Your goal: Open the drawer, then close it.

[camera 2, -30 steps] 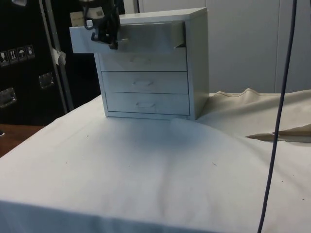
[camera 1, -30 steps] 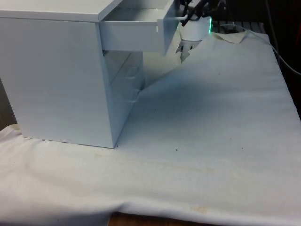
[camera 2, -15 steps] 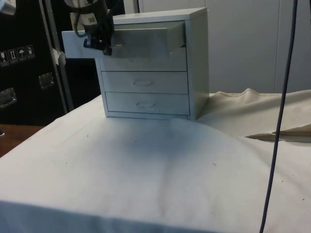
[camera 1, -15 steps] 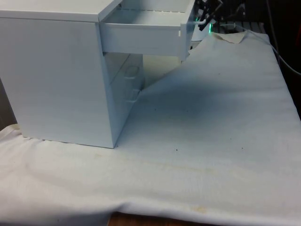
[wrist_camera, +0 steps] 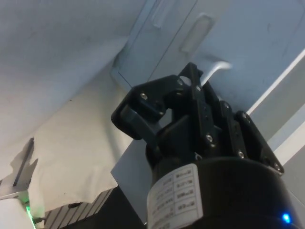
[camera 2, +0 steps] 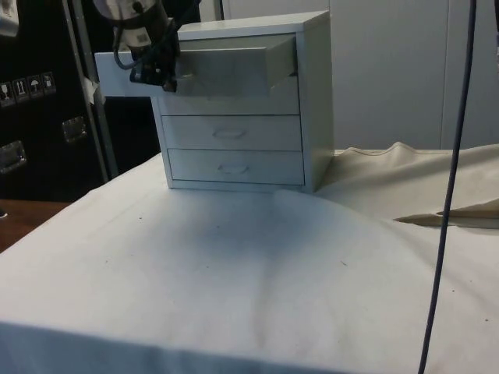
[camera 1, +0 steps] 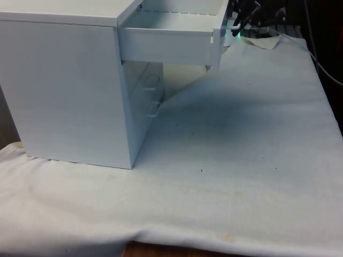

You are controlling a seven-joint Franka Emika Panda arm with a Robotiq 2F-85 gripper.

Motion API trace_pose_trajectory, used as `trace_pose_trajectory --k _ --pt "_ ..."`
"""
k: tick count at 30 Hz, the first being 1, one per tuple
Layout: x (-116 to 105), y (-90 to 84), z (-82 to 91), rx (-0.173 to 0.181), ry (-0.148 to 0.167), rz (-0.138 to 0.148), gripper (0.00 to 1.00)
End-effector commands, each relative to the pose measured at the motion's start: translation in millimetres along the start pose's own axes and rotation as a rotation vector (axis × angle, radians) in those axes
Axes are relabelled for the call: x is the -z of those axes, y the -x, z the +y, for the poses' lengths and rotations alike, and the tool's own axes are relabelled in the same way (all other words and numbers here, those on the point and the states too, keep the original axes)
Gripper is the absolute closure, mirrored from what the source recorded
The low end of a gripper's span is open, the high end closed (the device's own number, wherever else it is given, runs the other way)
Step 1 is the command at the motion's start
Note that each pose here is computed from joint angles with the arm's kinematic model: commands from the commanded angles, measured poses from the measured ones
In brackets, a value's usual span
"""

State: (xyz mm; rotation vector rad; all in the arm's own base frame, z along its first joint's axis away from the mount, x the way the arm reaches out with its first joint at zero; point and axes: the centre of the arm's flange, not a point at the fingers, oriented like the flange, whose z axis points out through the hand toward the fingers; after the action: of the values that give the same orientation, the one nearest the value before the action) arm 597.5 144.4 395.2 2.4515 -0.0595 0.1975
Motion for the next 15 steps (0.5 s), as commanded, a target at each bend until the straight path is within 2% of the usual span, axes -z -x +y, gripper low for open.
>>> trace_pose_trajectory --k 1,8,10,11,14,15 --pt "3.9 0.3 -3.5 -0.002 -0.004 0.0 1.0" --pt "2.1 0.3 -2.1 0.001 0.0 0.001 0.98" --pt "1.8 0.4 -2.3 0.001 0.0 0.002 0.89" --pt "1.6 0.5 -2.1 0.001 0.0 0.001 0.79" --pt "1.3 0.6 -2.3 0.0 0.0 0.003 0.63" --pt "1.6 0.5 -2.1 0.0 0.0 0.001 0.63"
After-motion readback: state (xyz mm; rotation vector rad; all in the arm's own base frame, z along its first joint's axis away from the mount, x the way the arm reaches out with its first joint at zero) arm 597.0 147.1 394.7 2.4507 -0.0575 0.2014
